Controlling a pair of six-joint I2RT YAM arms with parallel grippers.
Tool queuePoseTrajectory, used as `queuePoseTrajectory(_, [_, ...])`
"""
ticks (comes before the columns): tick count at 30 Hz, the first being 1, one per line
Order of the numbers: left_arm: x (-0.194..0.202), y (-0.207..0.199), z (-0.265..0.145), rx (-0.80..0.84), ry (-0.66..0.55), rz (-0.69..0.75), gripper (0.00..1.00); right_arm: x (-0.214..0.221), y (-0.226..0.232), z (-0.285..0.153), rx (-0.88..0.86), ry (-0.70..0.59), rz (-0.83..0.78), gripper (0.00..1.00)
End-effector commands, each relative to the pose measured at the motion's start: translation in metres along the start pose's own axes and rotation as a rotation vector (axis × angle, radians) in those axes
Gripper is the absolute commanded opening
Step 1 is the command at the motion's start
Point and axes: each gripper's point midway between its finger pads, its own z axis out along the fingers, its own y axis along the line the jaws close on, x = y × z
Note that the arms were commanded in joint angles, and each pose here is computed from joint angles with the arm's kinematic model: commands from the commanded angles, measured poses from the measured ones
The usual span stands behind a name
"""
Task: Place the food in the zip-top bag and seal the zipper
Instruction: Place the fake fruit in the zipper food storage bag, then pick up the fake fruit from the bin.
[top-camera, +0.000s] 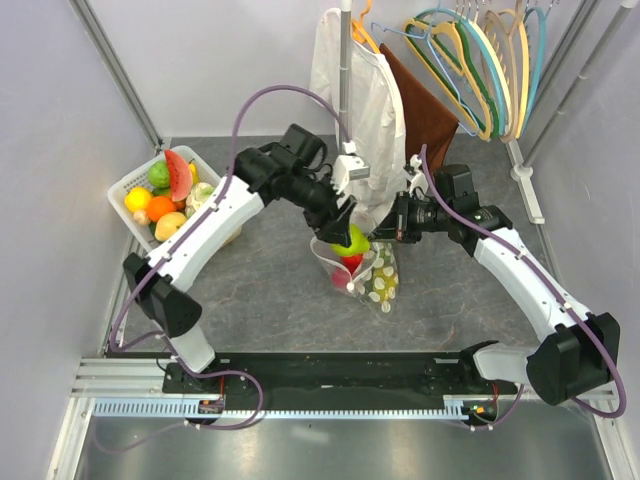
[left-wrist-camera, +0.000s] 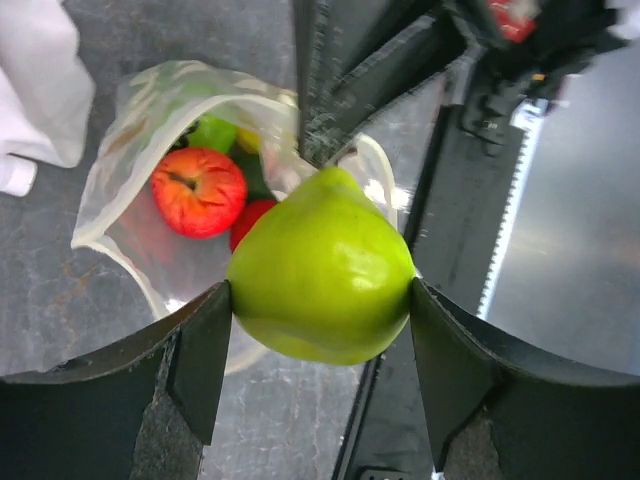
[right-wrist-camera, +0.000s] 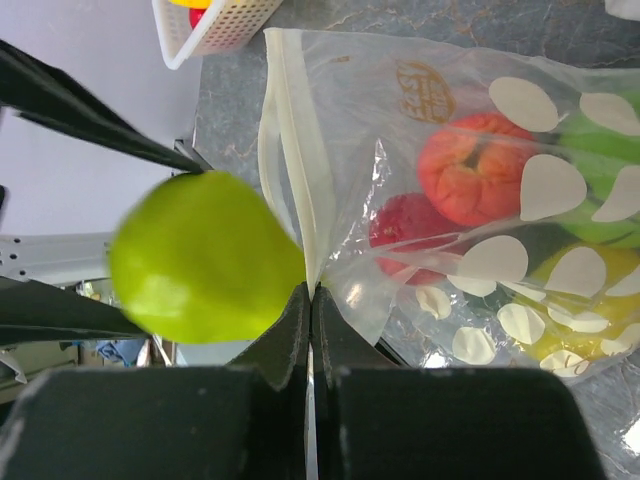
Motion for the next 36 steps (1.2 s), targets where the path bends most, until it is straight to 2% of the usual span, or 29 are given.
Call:
queuePoseTrajectory(1, [-0.019, 0.035, 0.018, -0.187, 0.0, -0.019, 0.7, -0.009, 0.021, -0.009, -0.059, -0.02, -0.044, 0.0])
queuePoseTrajectory(3, [-0.019, 0.053, 0.015, -0.283, 0.014, -0.02, 0.77, -0.01, 0.021, -0.011, -0.055, -0.024, -0.048, 0.0])
queuePoseTrajectory(4, [-0.019, 0.057, 0.013, -0.302, 0.016, -0.024, 0.85, -0.009, 0.02, -0.011, -0.054, -0.023, -0.047, 0.0])
queuePoseTrajectory(10, [-0.021, 0.071, -0.013, -0.345, -0.041, -0.071, 0.95, -0.007, 0.019, -0.009, -0.055, -0.016, -0.042, 0.0])
queuePoseTrajectory(13, [-0.034, 0.071, -0.058, -0.266, -0.178, -0.136, 0.98, -0.009, 0.022, -0.012, -0.06, -0.023, -0.048, 0.0])
queuePoseTrajectory(14, [-0.031, 0.09, -0.086, -0.299, -0.234, -0.197, 0.99, -0.01, 0.023, -0.012, -0.062, -0.026, -0.051, 0.0])
queuePoseTrajectory(16, [-0.029, 0.096, -0.124, -0.326, -0.309, -0.216, 0.99, -0.011, 0.026, -0.014, -0.068, -0.032, -0.056, 0.0])
queuePoseTrajectory(17, [-0.016, 0.118, -0.155, -0.409, -0.344, -0.258, 1.0, -0.01, 0.025, -0.014, -0.067, -0.031, -0.054, 0.0])
queuePoseTrajectory(19, [0.002, 0.137, -0.187, -0.488, -0.365, -0.295, 1.0, -0.01, 0.025, -0.014, -0.066, -0.03, -0.058, 0.0])
queuePoseTrajectory(20, [0.023, 0.154, -0.217, -0.533, -0.39, -0.371, 1.0, -0.009, 0.024, -0.013, -0.064, -0.027, -0.055, 0.0])
queuePoseTrajectory(22, [0.06, 0.182, -0.249, -0.577, -0.399, -0.481, 1.0, -0.008, 0.024, -0.015, -0.065, -0.031, -0.06, 0.0])
queuePoseTrajectory(23, [0.065, 0.187, -0.261, -0.589, -0.407, -0.494, 1.0, -0.007, 0.023, -0.014, -0.063, -0.028, -0.056, 0.0])
queuePoseTrajectory(28, [0.134, 0.246, -0.307, -0.725, -0.382, -0.634, 0.97, -0.005, 0.022, -0.014, -0.062, -0.029, -0.056, 0.0])
queuePoseTrajectory(31, [0.153, 0.275, -0.336, -0.833, -0.396, -0.677, 0.94, -0.005, 0.022, -0.015, -0.061, -0.03, -0.056, 0.0])
queuePoseTrajectory(36, [0.167, 0.329, -0.347, -0.905, -0.381, -0.688, 0.85, -0.005, 0.019, -0.013, -0.055, -0.026, -0.051, 0.0])
